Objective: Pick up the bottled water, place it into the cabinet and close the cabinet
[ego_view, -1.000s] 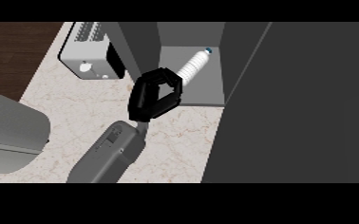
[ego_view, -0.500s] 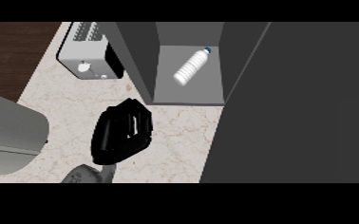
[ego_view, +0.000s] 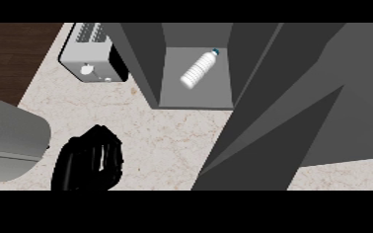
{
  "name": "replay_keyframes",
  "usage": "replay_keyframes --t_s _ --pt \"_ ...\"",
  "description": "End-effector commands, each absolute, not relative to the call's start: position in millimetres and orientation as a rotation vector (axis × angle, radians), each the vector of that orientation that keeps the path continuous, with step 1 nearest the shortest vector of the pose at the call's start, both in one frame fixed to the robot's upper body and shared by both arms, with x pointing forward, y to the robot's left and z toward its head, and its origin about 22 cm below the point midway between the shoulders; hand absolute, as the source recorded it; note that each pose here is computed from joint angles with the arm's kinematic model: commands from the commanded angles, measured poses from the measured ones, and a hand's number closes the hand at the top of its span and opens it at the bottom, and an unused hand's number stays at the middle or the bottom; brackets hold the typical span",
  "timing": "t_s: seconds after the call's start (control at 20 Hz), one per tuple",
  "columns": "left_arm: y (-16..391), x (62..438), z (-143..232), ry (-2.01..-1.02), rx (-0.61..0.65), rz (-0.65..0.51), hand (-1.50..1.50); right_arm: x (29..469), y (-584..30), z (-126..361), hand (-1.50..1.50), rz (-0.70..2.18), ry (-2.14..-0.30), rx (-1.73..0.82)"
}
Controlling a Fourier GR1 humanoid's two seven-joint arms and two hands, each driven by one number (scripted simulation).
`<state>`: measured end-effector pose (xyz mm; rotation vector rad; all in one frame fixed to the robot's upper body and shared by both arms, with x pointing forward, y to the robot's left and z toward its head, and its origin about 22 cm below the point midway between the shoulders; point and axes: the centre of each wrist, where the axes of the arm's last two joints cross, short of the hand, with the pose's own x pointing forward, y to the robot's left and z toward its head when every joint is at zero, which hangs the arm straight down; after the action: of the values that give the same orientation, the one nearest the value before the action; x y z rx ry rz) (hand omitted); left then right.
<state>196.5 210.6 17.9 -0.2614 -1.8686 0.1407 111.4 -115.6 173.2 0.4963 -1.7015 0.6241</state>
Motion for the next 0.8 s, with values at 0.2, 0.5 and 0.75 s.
replay_keyframes --t_s 0.2,0.5,0.75 --pt "253.8 181.3 9.2 -1.888 -0.221 0.177 1.50 107.1 -50.7 180.3 1.50 0.812 -1.830 0.530" --pt "272.2 169.9 22.1 -1.898 -0.236 0.166 1.50 142.3 -41.6 189.3 1.50 0.672 -1.890 0.408" --pt "290.1 170.4 34.2 -1.885 -0.243 0.151 1.50 170.8 -37.5 189.6 1.50 0.581 -1.840 0.368"
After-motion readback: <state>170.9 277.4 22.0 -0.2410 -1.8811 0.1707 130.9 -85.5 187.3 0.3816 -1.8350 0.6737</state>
